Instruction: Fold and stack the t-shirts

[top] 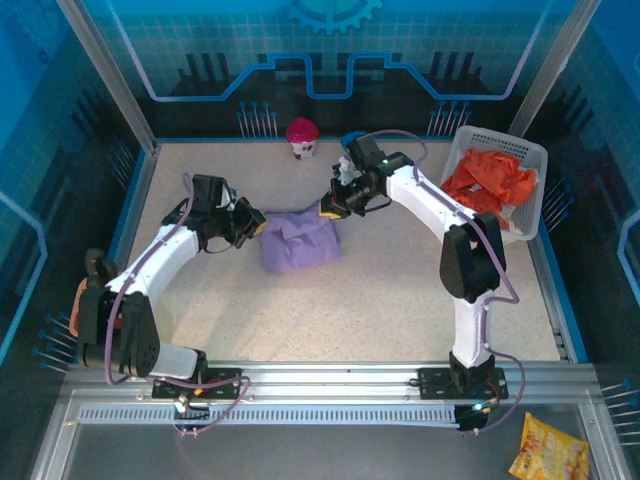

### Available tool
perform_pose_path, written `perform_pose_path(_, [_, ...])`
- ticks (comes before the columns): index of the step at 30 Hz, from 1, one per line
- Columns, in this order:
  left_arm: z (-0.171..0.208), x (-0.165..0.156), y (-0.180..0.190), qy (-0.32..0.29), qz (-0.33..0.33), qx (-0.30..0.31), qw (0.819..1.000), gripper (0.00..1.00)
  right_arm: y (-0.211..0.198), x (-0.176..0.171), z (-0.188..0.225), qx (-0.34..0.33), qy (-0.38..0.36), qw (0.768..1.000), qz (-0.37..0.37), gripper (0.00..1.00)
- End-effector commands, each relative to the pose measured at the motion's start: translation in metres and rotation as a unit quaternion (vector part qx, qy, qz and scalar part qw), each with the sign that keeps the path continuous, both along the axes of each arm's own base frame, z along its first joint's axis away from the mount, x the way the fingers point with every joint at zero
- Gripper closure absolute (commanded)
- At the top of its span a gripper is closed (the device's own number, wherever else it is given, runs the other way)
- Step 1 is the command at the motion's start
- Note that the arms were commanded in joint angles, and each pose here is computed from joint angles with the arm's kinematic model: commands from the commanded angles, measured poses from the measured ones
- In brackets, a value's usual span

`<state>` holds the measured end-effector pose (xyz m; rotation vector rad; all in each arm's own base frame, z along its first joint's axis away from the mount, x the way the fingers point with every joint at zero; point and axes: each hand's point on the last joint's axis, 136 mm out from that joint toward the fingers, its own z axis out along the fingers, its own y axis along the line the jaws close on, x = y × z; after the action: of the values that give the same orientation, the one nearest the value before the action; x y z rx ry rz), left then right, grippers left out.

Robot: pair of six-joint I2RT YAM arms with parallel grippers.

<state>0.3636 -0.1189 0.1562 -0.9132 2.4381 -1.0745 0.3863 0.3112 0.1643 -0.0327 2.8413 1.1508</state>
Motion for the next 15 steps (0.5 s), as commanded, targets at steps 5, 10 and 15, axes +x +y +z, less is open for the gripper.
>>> perform_pose_path(5, [-0.035, 0.080, 0.035, -0.014, 0.034, -0.035, 0.999, 0.32, 0.020, 0.083, -0.025, 0.080, -0.012, 0.996, -0.029, 0.55])
perform_pose_path(10, [-0.038, 0.111, 0.051, -0.023, 0.038, -0.056, 0.997, 0.20, 0.020, 0.102, -0.030, 0.089, -0.036, 0.995, -0.030, 0.19])
perform_pose_path(15, [-0.031, 0.107, 0.062, -0.029, 0.014, -0.015, 0.999, 0.18, 0.001, 0.091, -0.022, 0.068, -0.064, 0.995, -0.028, 0.00])
